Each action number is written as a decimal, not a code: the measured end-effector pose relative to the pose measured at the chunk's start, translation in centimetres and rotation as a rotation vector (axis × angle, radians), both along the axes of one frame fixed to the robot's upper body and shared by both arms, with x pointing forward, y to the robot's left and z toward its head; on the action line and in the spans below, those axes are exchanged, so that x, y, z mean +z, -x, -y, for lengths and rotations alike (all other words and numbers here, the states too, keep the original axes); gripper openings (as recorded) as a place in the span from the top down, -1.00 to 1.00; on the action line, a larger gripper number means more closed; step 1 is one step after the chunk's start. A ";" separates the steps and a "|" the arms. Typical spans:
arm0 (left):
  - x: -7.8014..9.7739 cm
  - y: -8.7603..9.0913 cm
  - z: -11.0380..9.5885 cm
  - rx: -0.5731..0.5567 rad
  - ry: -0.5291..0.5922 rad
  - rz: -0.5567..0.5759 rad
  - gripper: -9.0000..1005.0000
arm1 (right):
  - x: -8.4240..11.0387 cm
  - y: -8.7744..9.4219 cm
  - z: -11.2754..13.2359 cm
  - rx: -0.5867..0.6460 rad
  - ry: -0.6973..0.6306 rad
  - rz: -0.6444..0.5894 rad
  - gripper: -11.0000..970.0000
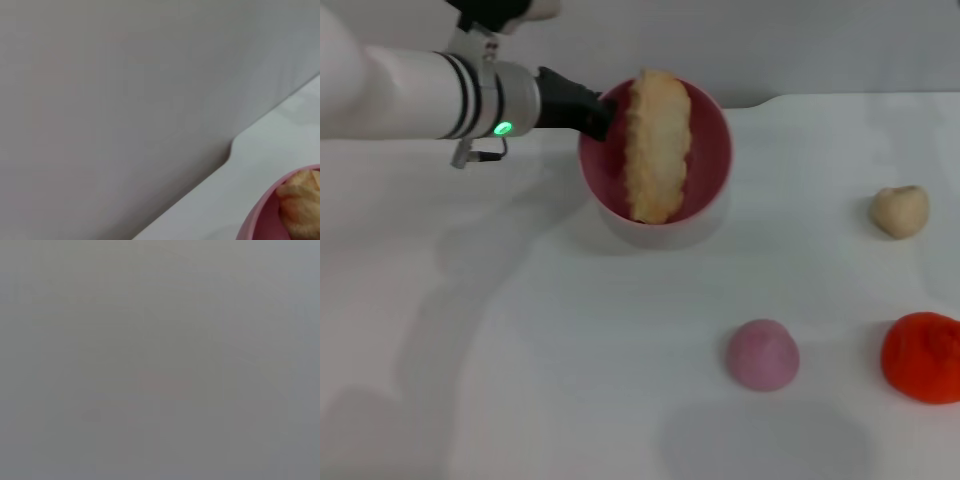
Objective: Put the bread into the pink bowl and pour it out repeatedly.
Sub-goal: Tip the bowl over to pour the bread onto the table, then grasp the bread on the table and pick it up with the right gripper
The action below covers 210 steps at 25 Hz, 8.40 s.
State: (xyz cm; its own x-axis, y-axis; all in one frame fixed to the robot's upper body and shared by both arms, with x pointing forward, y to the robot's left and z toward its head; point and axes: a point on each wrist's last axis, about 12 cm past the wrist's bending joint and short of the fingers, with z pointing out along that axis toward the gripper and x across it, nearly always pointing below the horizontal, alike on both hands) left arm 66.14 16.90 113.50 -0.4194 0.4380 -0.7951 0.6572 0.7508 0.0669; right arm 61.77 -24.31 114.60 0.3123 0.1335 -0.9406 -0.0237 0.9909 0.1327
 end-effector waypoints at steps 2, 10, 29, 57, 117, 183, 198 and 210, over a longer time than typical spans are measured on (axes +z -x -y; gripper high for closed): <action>0.0 0.1 1.4 -0.038 -0.032 0.033 0.89 | -0.4 0.3 0.8 -0.028 -0.006 0.000 0.04; 0.4 0.4 4.3 -0.095 -0.081 0.146 0.89 | -2.0 1.3 3.6 -0.135 -0.032 -0.027 0.03; -1.3 4.4 10.2 -0.431 -0.316 0.433 0.89 | -2.9 2.3 4.3 -0.160 -0.024 -0.033 0.03; -1.0 7.5 12.2 -0.456 -0.391 0.920 0.89 | -2.8 2.1 3.3 -0.122 -0.013 -0.030 0.04; 3.5 0.4 -5.0 0.013 0.123 -0.166 0.87 | -3.2 -2.1 1.2 0.037 0.088 -0.275 0.03; -0.6 4.2 -7.1 -0.025 0.050 -0.318 0.83 | -1.0 1.6 -5.1 0.790 0.739 -1.568 -0.32; -0.8 4.4 -6.9 -0.023 0.059 -0.327 0.82 | -1.9 0.9 -4.1 0.711 0.782 -1.561 -0.31; -1.0 4.7 -6.8 -0.026 0.060 -0.336 0.81 | -1.9 0.6 -4.2 0.688 0.790 -1.522 -0.20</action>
State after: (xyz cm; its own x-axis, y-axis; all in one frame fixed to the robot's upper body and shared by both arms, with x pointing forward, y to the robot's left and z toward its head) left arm 61.47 23.73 112.46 -0.6517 0.4088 -0.6389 0.6542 0.7292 -0.2007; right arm 61.16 -20.16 112.68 -0.6748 -0.7037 -0.2224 -0.7201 0.6938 -0.0103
